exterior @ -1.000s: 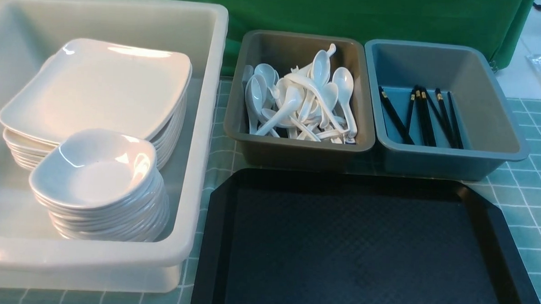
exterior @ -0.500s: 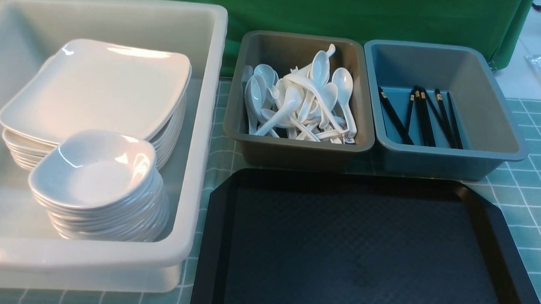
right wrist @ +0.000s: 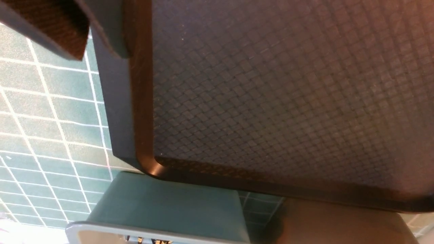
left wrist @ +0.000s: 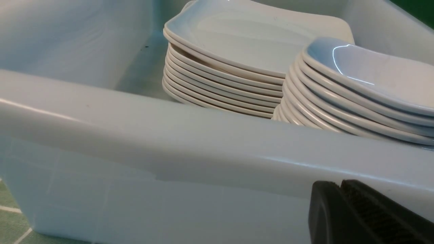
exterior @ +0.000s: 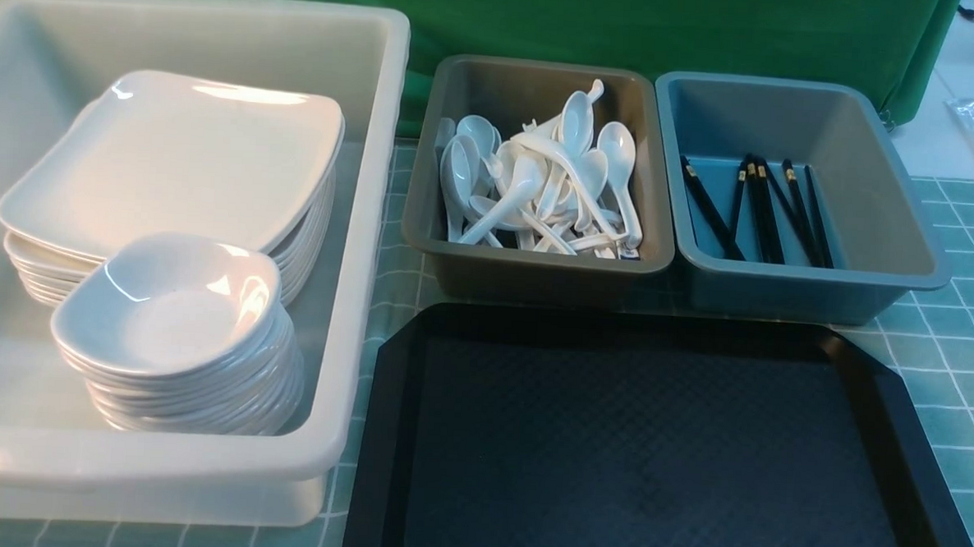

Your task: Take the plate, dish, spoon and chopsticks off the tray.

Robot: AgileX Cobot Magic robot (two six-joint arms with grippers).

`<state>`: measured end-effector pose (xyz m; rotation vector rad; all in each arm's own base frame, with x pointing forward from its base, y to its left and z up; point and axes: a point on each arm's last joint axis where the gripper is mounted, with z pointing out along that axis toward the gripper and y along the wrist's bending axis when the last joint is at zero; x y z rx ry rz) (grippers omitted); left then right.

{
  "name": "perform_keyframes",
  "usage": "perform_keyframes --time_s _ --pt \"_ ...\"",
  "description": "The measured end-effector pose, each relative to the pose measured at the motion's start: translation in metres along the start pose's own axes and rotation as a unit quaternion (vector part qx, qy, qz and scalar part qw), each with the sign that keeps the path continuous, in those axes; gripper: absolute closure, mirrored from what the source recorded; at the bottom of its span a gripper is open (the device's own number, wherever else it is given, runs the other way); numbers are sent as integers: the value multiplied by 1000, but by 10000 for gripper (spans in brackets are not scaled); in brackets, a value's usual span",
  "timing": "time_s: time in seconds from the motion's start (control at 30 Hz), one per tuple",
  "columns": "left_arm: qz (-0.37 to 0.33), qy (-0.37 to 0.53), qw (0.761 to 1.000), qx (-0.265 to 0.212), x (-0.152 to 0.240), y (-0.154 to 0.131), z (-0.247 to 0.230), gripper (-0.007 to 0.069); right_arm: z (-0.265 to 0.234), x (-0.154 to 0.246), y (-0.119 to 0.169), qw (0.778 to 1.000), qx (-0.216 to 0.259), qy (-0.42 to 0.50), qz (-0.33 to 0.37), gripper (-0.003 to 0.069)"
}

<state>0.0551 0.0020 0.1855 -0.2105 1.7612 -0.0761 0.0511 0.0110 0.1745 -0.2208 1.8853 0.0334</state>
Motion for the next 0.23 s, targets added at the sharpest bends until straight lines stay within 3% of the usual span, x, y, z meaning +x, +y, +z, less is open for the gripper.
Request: perform_keyframes --time_s 0.23 --pt "7 0 1000 0 0 0 0 608 0 0 0 1000 0 0 0 467"
